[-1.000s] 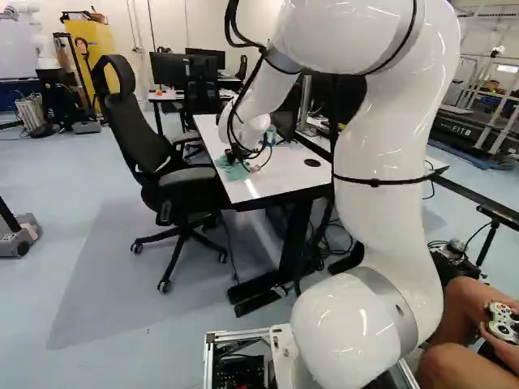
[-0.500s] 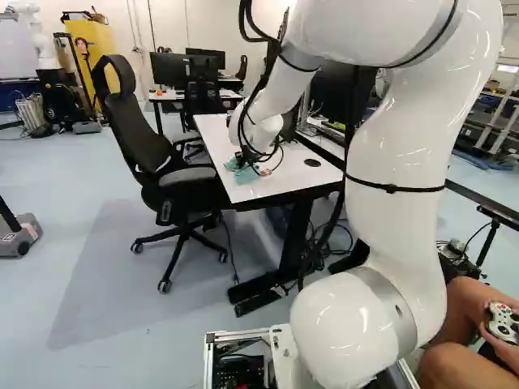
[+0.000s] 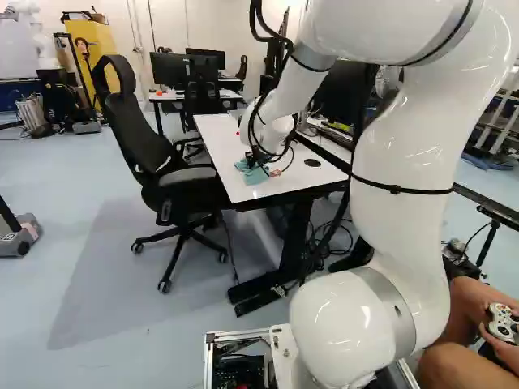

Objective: Clean the table with the green towel

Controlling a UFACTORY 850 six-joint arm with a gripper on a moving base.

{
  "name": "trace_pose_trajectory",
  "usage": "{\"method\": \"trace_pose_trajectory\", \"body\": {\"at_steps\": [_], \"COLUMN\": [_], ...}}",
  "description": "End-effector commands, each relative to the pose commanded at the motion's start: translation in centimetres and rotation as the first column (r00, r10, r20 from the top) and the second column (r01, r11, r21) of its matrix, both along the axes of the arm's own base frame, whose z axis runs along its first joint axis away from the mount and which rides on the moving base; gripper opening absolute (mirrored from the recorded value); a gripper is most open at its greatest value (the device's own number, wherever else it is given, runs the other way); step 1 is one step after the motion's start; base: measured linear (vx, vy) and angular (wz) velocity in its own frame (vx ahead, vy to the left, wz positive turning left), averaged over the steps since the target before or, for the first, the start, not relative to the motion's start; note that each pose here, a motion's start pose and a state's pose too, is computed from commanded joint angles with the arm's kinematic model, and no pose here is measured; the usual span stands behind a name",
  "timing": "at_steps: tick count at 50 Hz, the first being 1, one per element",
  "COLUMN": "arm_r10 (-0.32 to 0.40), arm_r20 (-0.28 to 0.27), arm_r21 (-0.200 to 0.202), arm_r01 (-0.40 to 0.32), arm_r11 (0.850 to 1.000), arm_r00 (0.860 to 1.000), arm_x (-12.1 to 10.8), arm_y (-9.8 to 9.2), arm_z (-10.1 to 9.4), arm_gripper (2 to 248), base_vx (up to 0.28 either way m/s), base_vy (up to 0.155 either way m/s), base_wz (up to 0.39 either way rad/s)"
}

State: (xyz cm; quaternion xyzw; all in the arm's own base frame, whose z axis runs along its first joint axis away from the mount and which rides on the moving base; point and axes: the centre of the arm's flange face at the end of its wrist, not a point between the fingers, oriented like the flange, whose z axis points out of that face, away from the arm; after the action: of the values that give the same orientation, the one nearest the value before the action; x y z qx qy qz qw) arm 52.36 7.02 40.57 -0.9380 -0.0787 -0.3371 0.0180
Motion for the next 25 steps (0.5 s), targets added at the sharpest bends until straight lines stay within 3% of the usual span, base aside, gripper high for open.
{"method": "trace_pose_trajectory", "body": {"at_steps": [25], "arm_r10": [0.001], "arm_r20": [0.012], "arm_r21": [0.001], "arm_r01": [-0.001], "arm_r11": [1.0], "arm_r00": [1.0], "arm_x": [-0.8], "arm_y": [0.0], "arm_z": [1.8], "arm_gripper": [53], "base_vx": [0.0], "base_vy": [0.0], "base_wz": [0.0]}}
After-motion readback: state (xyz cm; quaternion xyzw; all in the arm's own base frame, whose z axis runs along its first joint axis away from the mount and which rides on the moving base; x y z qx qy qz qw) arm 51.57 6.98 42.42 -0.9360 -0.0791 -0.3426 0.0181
